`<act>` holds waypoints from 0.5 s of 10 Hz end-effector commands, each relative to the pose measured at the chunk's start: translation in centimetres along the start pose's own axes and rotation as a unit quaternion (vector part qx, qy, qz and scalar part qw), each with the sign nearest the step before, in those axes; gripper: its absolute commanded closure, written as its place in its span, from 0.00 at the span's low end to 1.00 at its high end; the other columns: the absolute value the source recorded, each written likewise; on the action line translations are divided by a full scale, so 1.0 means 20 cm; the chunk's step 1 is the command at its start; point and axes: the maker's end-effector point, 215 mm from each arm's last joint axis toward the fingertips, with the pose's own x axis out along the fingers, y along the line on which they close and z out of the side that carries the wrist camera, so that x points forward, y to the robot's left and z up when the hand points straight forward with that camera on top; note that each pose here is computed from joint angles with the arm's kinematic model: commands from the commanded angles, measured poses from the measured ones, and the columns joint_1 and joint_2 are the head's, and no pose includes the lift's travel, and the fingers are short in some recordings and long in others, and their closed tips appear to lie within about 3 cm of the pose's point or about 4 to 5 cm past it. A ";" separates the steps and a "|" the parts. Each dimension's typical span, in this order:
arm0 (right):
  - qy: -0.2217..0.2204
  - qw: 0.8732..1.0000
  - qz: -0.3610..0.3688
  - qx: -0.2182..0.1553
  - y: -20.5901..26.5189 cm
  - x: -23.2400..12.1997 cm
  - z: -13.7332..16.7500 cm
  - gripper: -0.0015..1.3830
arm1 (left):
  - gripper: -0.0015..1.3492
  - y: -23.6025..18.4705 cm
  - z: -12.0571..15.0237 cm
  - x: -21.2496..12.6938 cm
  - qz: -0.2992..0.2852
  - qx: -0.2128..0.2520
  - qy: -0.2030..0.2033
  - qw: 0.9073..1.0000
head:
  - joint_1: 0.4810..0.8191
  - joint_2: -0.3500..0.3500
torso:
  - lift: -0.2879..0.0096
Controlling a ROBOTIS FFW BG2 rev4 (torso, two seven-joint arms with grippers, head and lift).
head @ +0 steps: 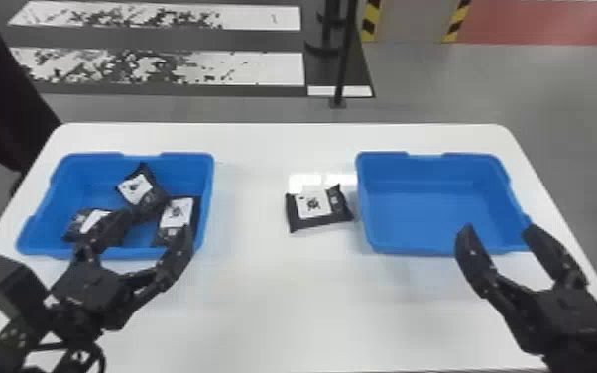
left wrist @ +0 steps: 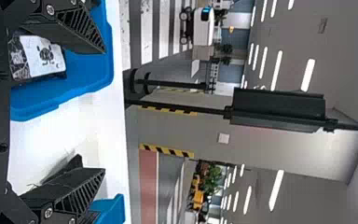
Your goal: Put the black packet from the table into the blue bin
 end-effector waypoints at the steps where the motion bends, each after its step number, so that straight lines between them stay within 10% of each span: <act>1: 0.000 1.000 0.000 0.001 0.00 0.00 0.00 0.10 | 0.09 -0.06 -0.02 0.14 -0.025 0.012 0.004 1.000 | 0.63 0.41 | 0.60; 5: 0.001 1.000 0.004 0.007 0.02 0.02 -0.02 0.10 | 0.09 -0.37 -0.12 0.50 -0.121 0.017 0.032 0.992 | 0.63 0.28 | 0.60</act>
